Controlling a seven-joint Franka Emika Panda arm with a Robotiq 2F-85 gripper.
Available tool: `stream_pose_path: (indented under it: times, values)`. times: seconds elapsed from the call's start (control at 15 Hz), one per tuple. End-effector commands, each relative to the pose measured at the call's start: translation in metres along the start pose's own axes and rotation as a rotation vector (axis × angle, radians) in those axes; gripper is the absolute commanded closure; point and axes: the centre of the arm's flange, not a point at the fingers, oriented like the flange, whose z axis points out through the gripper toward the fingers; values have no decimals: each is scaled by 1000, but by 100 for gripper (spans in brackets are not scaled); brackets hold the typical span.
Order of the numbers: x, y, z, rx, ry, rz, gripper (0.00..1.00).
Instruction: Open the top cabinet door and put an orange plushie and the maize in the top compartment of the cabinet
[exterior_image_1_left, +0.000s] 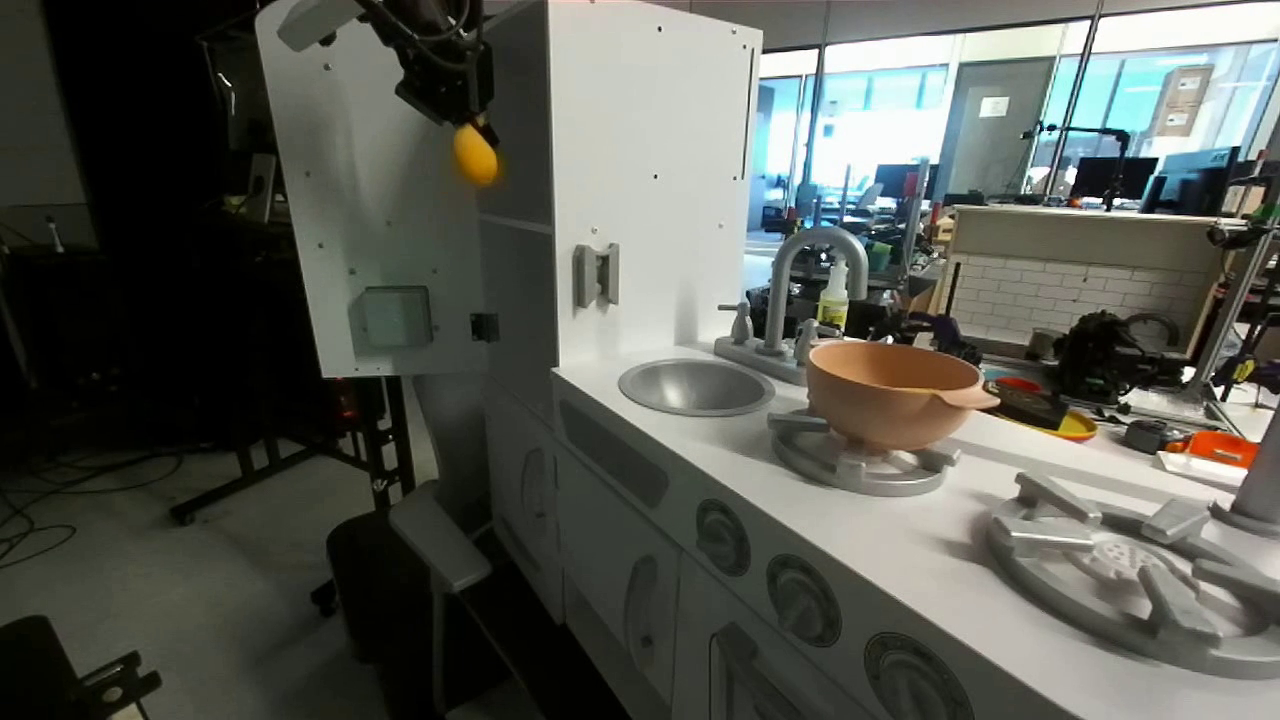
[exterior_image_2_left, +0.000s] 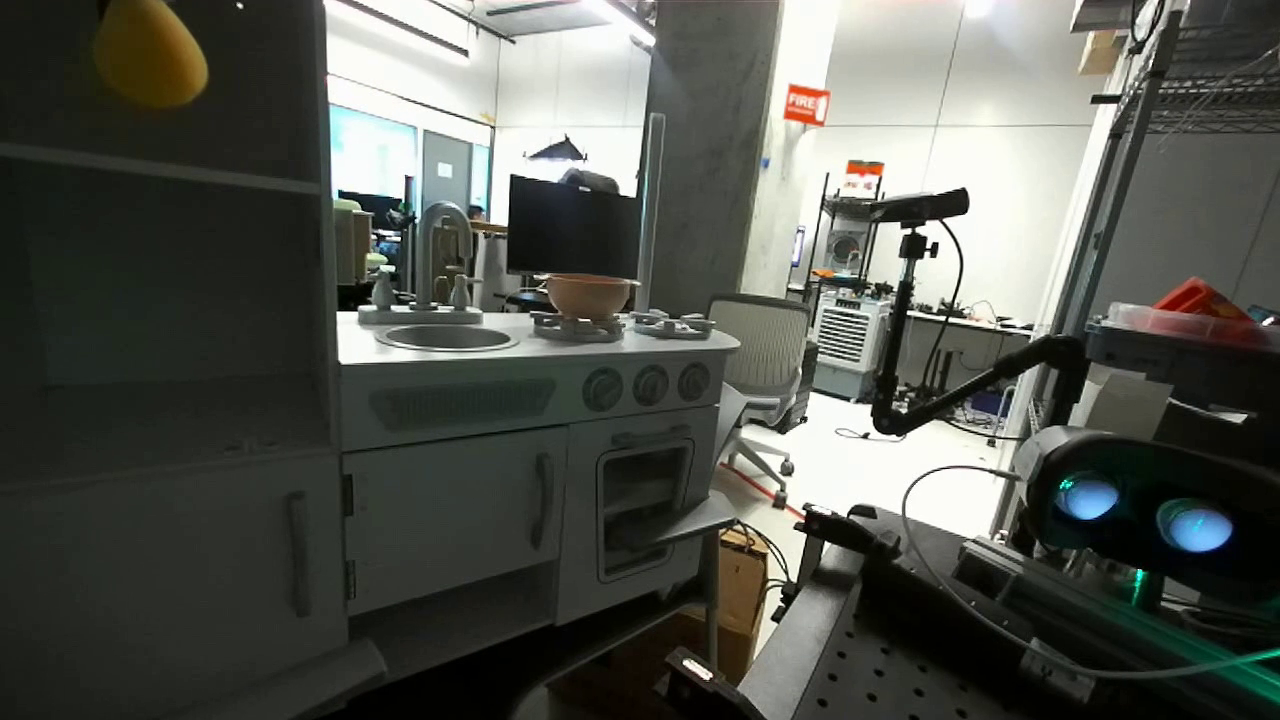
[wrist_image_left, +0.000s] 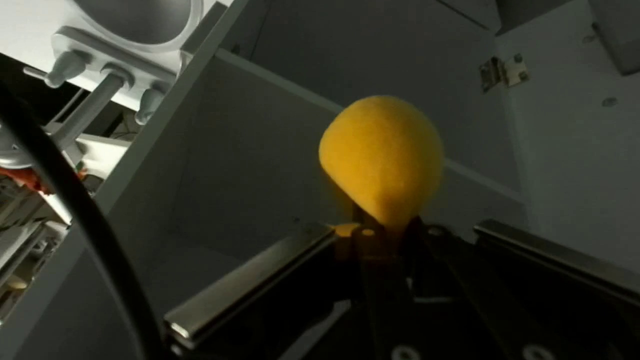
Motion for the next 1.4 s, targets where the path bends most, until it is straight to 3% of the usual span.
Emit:
stream_pose_path:
  times: [0.0,0.47,0.87,1.33]
  values:
    - [20,-20,5,-79,116,40,97]
    - [8,-56,22,-217,240,58,97]
    - [11,-41,59,-317,272,105,97]
    - [18,-19,81,-365,289,145,97]
